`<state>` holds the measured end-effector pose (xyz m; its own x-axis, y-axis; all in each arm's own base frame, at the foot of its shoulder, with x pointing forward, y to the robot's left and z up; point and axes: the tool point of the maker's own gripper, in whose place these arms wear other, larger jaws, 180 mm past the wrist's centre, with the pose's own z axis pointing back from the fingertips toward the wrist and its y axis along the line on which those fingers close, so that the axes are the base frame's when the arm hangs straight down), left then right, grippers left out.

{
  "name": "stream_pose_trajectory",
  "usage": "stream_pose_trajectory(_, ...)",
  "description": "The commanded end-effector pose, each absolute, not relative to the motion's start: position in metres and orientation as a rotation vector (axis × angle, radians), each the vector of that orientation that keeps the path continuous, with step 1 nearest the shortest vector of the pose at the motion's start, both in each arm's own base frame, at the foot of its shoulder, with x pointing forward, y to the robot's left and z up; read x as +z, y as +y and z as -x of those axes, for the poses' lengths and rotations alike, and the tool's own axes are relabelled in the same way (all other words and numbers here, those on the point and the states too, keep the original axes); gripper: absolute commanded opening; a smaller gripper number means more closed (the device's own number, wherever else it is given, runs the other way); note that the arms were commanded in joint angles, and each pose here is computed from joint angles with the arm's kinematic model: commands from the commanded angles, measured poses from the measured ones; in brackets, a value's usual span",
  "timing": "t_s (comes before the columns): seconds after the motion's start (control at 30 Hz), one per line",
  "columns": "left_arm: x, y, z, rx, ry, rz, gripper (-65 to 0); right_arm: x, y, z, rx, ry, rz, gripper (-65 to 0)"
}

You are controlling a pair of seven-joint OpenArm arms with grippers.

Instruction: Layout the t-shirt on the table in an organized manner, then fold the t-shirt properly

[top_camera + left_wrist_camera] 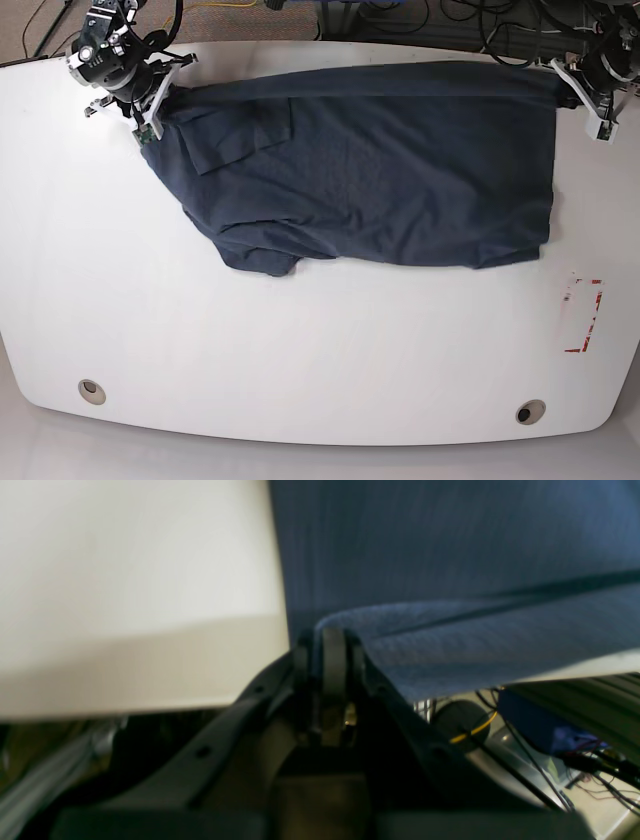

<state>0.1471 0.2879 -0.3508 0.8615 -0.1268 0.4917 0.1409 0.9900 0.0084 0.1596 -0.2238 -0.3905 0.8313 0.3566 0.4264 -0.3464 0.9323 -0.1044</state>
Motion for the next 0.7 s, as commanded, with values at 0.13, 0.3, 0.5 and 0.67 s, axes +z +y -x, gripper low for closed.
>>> stream_pose_trajectory(0.13,-0.295,0.282,-0.237,-0.246,-0.757,-0.003,-64.9,-0.359,-0.231,-0.210,0.383,-0.601,0.081,-65.0)
stream_pose_trajectory(0.3,-0.243,0.286,-0.292,-0.245,-0.907,-0.045,-64.9,-0.329,-0.244,-0.248,0.415,-0.697,0.141,-65.0)
stream_pose_trajectory(0.5,-0.149,0.282,-0.355,-0.266,-1.135,-0.103,-64.9,-0.268,-0.256,-0.308,0.430,-0.878,0.228,-65.0)
stream_pose_trajectory(0.67,-0.074,0.271,-0.393,-0.312,-1.286,-0.199,-64.9,-0.194,-0.273,-0.355,0.423,-1.038,0.335,-65.0)
